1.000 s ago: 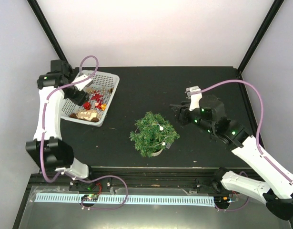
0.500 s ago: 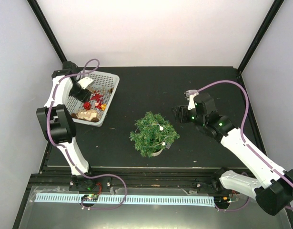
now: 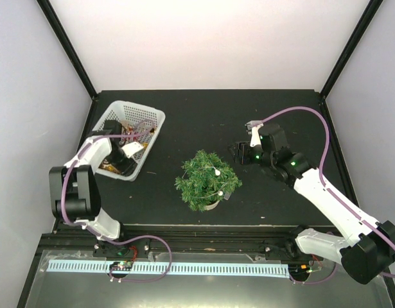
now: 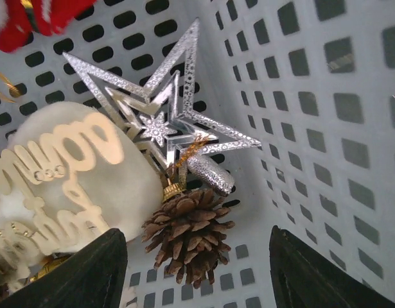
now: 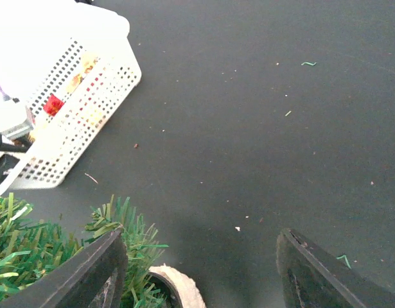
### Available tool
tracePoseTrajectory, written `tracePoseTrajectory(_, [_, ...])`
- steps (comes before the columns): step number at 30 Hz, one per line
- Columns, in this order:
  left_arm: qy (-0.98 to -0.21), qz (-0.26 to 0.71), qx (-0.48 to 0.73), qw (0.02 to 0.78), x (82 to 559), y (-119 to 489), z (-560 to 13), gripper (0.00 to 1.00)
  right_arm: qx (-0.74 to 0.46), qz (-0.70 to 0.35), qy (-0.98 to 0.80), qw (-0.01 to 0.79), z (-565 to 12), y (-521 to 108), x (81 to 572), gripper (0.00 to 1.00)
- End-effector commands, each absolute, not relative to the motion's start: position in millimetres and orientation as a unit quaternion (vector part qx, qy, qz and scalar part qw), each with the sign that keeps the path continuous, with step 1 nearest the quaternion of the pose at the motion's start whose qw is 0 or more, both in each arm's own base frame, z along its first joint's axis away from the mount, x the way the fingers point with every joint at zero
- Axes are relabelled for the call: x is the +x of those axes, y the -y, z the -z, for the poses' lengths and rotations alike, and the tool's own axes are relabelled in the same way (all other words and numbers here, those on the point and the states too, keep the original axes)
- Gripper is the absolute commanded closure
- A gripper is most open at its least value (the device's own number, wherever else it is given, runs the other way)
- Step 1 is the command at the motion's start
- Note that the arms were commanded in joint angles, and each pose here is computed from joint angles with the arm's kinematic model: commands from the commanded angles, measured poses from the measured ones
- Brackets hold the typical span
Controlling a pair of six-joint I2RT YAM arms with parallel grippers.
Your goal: Decorate the small christmas tree
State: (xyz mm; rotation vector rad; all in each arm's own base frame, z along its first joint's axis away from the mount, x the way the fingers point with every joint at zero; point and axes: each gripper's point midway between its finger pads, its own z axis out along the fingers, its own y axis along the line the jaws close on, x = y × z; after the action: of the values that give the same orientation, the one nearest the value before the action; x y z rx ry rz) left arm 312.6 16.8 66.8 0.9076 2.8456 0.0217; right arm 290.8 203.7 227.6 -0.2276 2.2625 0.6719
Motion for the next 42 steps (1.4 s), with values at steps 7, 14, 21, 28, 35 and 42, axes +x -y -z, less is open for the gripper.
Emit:
tracePoseTrajectory(7, [-0.853, 0.080, 0.497, 0.137, 215, 55, -91, 0.35, -0.093, -0.264, -0.881, 0.381, -230, -204, 294, 0.35])
tracePoseTrajectory(14, [-0.793, 0.186, 0.557, 0.164, 182, 114, -118, 0.32, -0.092, -0.263, -0.880, 0.385, -238, -203, 296, 0.35])
tracePoseTrajectory(21, [-0.837, 0.053, 0.487, 0.242, 261, 73, -152, 0.33, -0.088, -0.256, -0.881, 0.388, -239, -199, 297, 0.35])
tracePoseTrajectory(28, [-0.888, -0.051, 0.405, 0.213, 309, -2, -144, 0.32, -0.089, -0.256, -0.885, 0.378, -231, -204, 303, 0.35])
tracePoseTrajectory(35, [-0.923, -0.087, 0.305, 0.218, 352, -43, -127, 0.32, -0.089, -0.255, -0.886, 0.377, -229, -206, 308, 0.35])
tracePoseTrajectory(42, [-0.940, -0.035, 0.280, 0.190, 364, -36, -97, 0.38, -0.087, -0.252, -0.889, 0.372, -223, -206, 309, 0.35])
